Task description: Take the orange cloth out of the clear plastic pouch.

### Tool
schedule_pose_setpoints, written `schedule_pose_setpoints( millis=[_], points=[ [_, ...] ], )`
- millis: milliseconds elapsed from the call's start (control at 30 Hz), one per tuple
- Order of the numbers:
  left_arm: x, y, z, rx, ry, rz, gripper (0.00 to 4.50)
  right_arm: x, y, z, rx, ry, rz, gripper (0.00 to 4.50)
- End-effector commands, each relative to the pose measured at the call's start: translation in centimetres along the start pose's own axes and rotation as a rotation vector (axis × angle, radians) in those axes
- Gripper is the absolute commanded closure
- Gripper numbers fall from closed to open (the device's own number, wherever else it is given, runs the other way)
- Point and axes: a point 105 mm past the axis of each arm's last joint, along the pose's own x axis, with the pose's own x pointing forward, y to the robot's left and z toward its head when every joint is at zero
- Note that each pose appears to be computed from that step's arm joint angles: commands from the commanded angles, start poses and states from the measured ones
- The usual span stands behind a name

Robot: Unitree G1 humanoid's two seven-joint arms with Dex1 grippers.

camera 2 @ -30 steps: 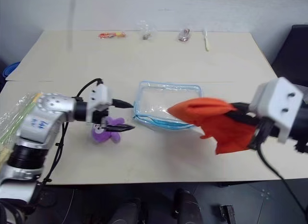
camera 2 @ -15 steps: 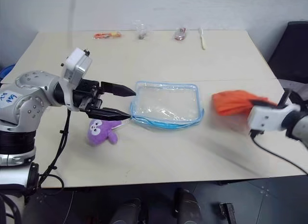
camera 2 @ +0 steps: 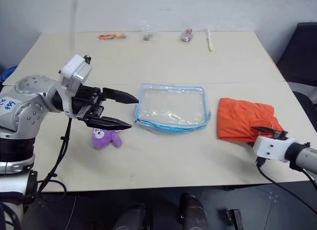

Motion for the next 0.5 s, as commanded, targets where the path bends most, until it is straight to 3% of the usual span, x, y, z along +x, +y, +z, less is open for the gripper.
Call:
schedule_pose_setpoints(
  millis=[33, 67, 167, 267, 367, 500],
  points=[
    [-1.7, 0.2, 0.2, 0.028, 0.023, 0.028, 0.51, -3.0, -1.7, 0.6, 0.187, 0.014, -0.047, 0.67],
    [-2.4, 0.3, 0.1, 0.027, 0.035, 0.043, 0.51, -4.2, -1.4, 0.9, 0.296, 0.013, -0.039, 0.35],
    [-5.4, 0.6, -0.5, -0.006, 0.088, 0.102, 0.51, -9.2, -1.3, 1.0, 0.637, 0.021, -0.049, 0.35],
    [-7.8, 0.6, -1.3, -0.014, 0.158, 0.137, 0.51, -13.6, -1.8, 0.0, 0.854, 0.062, -0.104, 0.35],
    [-9.7, 1.8, -1.7, -0.004, 0.203, 0.218, 0.51, -17.0, -2.3, -1.1, 0.97, 0.105, -0.159, 0.35],
    [-10.3, 2.9, -1.7, 0.024, 0.194, 0.259, 0.51, -18.2, -2.8, -2.0, 0.985, 0.13, -0.222, 0.35]
  ],
)
